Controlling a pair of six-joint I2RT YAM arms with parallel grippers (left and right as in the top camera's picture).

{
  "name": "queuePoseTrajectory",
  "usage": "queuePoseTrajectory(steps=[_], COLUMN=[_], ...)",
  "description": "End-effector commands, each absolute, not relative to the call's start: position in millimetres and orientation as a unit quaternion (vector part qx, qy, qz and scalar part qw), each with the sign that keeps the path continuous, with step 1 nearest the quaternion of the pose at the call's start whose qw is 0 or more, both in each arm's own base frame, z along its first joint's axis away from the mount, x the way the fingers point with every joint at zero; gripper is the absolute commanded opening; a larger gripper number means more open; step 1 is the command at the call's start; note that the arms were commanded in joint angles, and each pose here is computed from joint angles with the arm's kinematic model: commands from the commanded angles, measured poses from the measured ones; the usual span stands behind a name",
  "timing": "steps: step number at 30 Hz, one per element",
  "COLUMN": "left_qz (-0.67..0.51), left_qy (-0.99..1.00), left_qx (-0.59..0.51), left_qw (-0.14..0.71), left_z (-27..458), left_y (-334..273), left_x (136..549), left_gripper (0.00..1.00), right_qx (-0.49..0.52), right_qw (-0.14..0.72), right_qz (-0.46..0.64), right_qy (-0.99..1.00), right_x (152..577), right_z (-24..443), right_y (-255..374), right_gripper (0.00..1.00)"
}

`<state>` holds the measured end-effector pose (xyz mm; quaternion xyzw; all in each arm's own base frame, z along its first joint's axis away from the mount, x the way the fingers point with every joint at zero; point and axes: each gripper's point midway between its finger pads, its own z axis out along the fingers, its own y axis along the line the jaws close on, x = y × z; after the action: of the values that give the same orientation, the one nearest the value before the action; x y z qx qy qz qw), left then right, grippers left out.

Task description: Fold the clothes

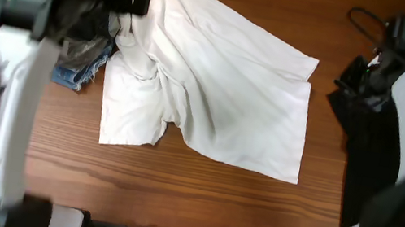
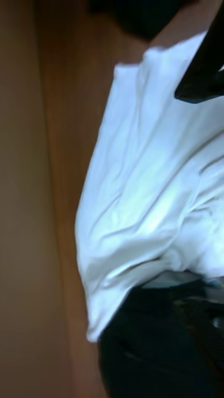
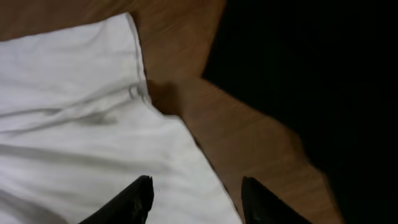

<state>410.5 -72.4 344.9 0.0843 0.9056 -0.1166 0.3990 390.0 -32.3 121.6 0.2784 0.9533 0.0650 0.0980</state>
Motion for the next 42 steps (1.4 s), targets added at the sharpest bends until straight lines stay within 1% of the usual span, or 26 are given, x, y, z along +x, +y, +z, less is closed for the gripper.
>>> queuePoseTrajectory(steps=[1,2,3,4,6,7,11,13,15,16,17,18,19,20,22,24,26,29,30,32,34,35,36,39,41,42], left_qz=[-0.177,-0.179,-0.179,-0.179,-0.18,-0.18,-0.179,-0.179,-0.179,-0.179,-0.179,-0.179,-0.179,-0.178,-0.178,-0.176,-0.151,-0.099,-0.08,-0.08,-0.088,-0.086,-0.084,-0.087,-0.084,-0.08], left_qy=[0.912,0.924,0.933,0.941,0.956,0.96,0.967,0.968,0.968,0.968,0.969,0.969,0.97,0.973,0.978,0.984,0.986,0.984,0.984,0.984,0.983,0.983,0.983,0.981,0.982,0.983], left_qx=[0.105,0.1,0.096,0.092,0.083,0.08,0.075,0.073,0.073,0.073,0.072,0.072,0.071,0.068,0.06,0.014,-0.063,-0.14,-0.156,-0.157,-0.163,-0.162,-0.161,-0.159,-0.16,-0.161], left_qw=[0.355,0.323,0.297,0.27,0.218,0.201,0.167,0.16,0.159,0.157,0.155,0.153,0.147,0.129,0.088,0.034,-0.012,-0.048,-0.045,-0.022,0.009,0.022,0.039,0.067,0.062,0.044], left_z=[349,340,331,323,309,304,296,295,294,294,294,293,291,282,257,207,151,84,64,32,10,5,0,-6,-6,-7], left_y=[-91,-90,-89,-88,-87,-86,-85,-85,-85,-85,-85,-85,-84,-84,-83,-82,-74,-58,-51,-49,-49,-48,-46,-45,-45,-44], left_x=[363,349,339,330,312,305,292,290,289,289,287,286,285,281,273,267,258,237,234,233,238,241,246,255,252,243], left_gripper=[1.0,0.99,0.95,0.94,0.88,0.87,0.88,0.89,0.91,0.91,0.92,0.88,0.81,0.8,0.77,0.75,0.72,0.78,0.84,0.93,0.96,0.96,0.91,0.61,0.37,0.13], right_qx=[0.251,0.253,0.268,0.291,0.343,0.363,0.478,0.539,0.59,0.574,0.542,0.513,0.474,0.427,0.373,0.305,0.268,0.259,0.262,0.256,0.246,0.248,0.255,0.272,0.287,0.29], right_qw=[0.053,0.043,0.03,0.019,-0.009,-0.015,-0.016,-0.016,0.011,0.052,0.109,0.159,0.211,0.275,0.319,0.333,0.31,0.233,0.205,0.153,0.105,0.085,0.066,0.036,0.015,-0.004], right_qz=[0.115,0.113,0.105,0.084,0.02,-0.002,-0.072,-0.066,-0.005,0.053,0.106,0.135,0.163,0.2,0.23,0.235,0.246,0.245,0.228,0.195,0.17,0.162,0.152,0.152,0.153,0.157], right_qy=[0.96,0.96,0.957,0.953,0.939,0.932,0.875,0.84,0.807,0.815,0.827,0.833,0.839,0.838,0.84,0.861,0.879,0.905,0.915,0.934,0.948,0.951,0.953,0.95,0.946,0.944], right_x=[406,411,412,410,397,390,348,322,307,317,332,344,357,374,387,393,390,374,365,350,334,326,318,301,287,274], right_z=[70,51,32,19,-11,-17,-6,5,20,33,55,79,110,158,201,232,238,218,207,186,159,146,132,92,68,54], right_y=[-17,-18,-21,-29,-62,-80,-183,-224,-255,-263,-268,-270,-265,-248,-216,-168,-126,-87,-80,-66,-50,-46,-44,-39,-34,-28], right_gripper=[0.39,0.26,0.2,0.15,0.09,0.04,0.04,0.04,0.04,0.05,0.15,0.23,0.31,0.39,0.44,0.53,0.56,0.59,0.63,0.64,0.68,0.71,0.72,0.72,0.72,0.72])
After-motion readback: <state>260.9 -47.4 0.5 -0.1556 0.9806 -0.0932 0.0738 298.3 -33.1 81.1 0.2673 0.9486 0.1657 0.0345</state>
